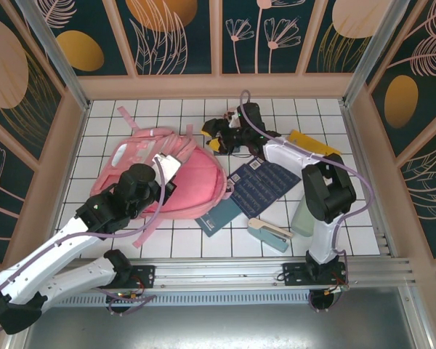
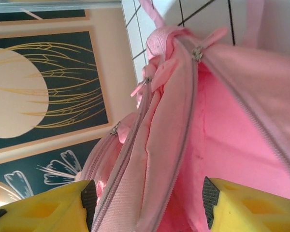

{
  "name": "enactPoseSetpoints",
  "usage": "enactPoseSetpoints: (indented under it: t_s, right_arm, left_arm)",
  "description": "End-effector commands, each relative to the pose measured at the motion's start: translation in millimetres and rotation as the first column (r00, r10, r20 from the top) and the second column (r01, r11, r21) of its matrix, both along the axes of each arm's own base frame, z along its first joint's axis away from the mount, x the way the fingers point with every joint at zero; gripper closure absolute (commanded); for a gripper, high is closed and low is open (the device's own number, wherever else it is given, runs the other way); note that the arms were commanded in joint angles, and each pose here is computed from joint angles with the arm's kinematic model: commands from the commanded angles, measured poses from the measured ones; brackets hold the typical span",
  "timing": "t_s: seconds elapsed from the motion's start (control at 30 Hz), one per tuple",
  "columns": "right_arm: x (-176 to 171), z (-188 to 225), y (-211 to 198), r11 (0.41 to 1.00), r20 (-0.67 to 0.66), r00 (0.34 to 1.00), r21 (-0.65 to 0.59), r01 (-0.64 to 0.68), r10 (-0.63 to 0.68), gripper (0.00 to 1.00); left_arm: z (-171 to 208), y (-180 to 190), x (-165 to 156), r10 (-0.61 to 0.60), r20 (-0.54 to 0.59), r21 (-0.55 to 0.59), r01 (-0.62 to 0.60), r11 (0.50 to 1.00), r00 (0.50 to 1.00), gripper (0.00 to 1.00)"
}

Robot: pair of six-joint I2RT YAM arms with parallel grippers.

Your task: Pack the student bag

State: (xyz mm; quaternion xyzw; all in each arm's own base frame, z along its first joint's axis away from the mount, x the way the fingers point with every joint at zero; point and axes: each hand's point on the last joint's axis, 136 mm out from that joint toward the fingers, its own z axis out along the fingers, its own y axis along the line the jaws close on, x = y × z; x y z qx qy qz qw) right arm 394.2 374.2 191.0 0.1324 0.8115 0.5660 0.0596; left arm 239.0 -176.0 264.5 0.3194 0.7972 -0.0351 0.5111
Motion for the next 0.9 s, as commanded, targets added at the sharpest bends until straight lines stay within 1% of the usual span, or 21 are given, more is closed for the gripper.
enactPoseSetpoints:
  t_s: [0.0,0.1,0.17,0.2,0.23,0.3,0.37,0.4,0.47,0.5,0.63,0.77,0.87]
  right_arm:
    - [-14,14,35,0.994,-0.051,0.996,0.084,-0.071,0.075,0.37]
    - [-20,11,46,0.993,-0.066,0.994,0.08,-0.083,0.088,0.39]
    - [-20,9,47,0.993,-0.077,0.994,0.092,-0.074,0.081,0.47]
    - [-20,8,47,0.993,-0.081,0.994,0.095,-0.066,0.073,0.52]
    - [-19,9,45,0.994,-0.083,0.995,0.093,-0.052,0.06,0.6]
    - [-16,13,43,0.996,-0.083,0.996,0.088,-0.033,0.04,0.75]
    - [-15,20,43,0.997,-0.078,0.996,0.079,-0.025,0.031,0.85]
    - [-14,24,43,0.997,-0.071,0.997,0.075,-0.022,0.028,0.88]
    - [-14,30,43,0.998,-0.061,0.998,0.062,-0.012,0.016,0.91]
    - [-14,33,43,0.998,-0.057,0.998,0.059,-0.009,0.012,0.91]
    - [-16,41,47,0.999,-0.043,0.999,0.052,-0.012,0.015,0.91]
    - [-17,45,49,0.999,-0.036,0.999,0.045,-0.013,0.014,0.91]
    - [-17,48,49,0.999,-0.033,0.999,0.042,-0.01,0.011,0.9]
  left_arm:
    - [20,-2,3,-0.006,0.07,-0.042,0.009,0.999,0.998,1.0]
    - [18,-2,4,-0.003,0.071,-0.027,0.005,1.0,0.997,1.0]
    - [17,-1,5,-0.001,0.071,-0.017,0.002,1.0,0.997,0.99]
    - [15,-2,5,-0.005,0.066,-0.01,0.006,1.0,0.998,0.96]
    - [13,-3,5,-0.011,0.056,0.0,0.011,1.0,0.998,0.91]
    - [8,-5,5,-0.018,0.022,0.019,0.017,1.0,1.0,0.76]
    - [4,-9,7,-0.01,-0.02,0.034,0.011,0.999,1.0,0.55]
    - [4,-12,8,-0.012,-0.038,0.036,0.013,0.999,0.999,0.49]
    - [4,-18,13,-0.001,-0.077,0.04,0.004,0.999,0.997,0.38]
    - [3,-21,15,0.008,-0.098,0.04,-0.004,0.999,0.995,0.34]
    - [2,-37,22,0.008,-0.165,0.02,-0.005,1.0,0.986,0.25]
    - [-7,-52,31,0.009,-0.222,0.032,-0.002,0.999,0.975,0.23]
    - [-25,-61,36,0.024,-0.282,0.061,-0.007,0.998,0.959,0.22]
